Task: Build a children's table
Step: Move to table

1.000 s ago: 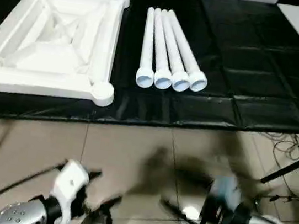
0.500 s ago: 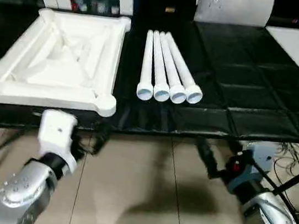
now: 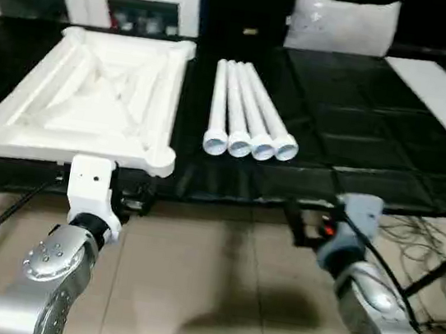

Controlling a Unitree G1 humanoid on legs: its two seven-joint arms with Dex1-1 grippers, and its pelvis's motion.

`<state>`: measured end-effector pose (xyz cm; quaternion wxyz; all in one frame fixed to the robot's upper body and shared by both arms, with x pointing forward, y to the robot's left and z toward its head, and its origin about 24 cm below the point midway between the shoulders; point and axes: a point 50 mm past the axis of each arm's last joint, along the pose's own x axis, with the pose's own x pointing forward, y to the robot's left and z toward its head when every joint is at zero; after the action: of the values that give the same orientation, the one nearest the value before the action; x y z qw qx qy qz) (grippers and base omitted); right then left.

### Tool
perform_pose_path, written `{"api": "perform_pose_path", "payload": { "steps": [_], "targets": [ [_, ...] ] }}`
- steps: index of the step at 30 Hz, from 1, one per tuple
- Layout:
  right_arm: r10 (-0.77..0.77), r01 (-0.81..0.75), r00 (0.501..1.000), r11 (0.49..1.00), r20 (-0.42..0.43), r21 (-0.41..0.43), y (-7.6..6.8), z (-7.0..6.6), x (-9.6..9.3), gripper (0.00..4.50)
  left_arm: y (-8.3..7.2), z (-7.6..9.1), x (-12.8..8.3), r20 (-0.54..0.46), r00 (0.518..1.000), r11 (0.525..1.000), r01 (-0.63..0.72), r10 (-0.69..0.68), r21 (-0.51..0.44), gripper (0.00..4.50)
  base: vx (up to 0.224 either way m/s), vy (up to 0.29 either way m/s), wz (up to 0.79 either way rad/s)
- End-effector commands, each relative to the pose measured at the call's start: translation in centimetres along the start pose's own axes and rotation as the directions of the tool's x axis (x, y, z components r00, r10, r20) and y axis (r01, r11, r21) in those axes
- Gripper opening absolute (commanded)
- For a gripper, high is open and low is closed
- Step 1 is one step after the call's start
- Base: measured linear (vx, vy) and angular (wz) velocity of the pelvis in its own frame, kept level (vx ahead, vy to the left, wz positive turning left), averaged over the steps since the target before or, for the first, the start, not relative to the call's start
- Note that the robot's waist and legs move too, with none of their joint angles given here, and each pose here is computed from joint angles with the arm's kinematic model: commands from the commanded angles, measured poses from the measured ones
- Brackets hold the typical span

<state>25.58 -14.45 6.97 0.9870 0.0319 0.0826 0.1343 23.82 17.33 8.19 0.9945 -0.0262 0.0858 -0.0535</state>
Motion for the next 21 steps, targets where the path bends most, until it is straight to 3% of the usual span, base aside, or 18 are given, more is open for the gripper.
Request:
{"api": "perform_pose_path", "payload": {
  "steps": [1,6,11,21],
  "targets": [
    [0.059,-0.059,0.998,0.998,0.018,-0.015,1.0,0.4,0.7,4.5,0.5,-0.6,-0.1,-0.023,1.0,1.0,-0.017,0.017,0.018,4.44,0.053,0.035,0.55],
    [0.153,-0.153,0.988,0.988,-0.011,-0.032,2.6,0.0,1.3,4.5,1.0,-0.3,-0.2,-0.01,0.999,0.997,-0.03,0.031,0.064,4.44,0.1,0.042,0.56],
    [0.2,-0.2,0.98,0.979,-0.01,-0.042,3.0,0.0,1.5,4.5,0.9,-0.2,-0.2,0.001,0.999,0.996,-0.033,0.033,0.081,4.44,0.146,-0.001,0.67],
    [0.056,-0.055,0.998,0.997,0.0,-0.05,1.2,-0.3,1.6,4.5,-0.4,-0.2,1.1,-0.013,0.999,0.991,0.042,-0.041,0.129,4.44,0.131,-0.018,0.19]
  ]
}}
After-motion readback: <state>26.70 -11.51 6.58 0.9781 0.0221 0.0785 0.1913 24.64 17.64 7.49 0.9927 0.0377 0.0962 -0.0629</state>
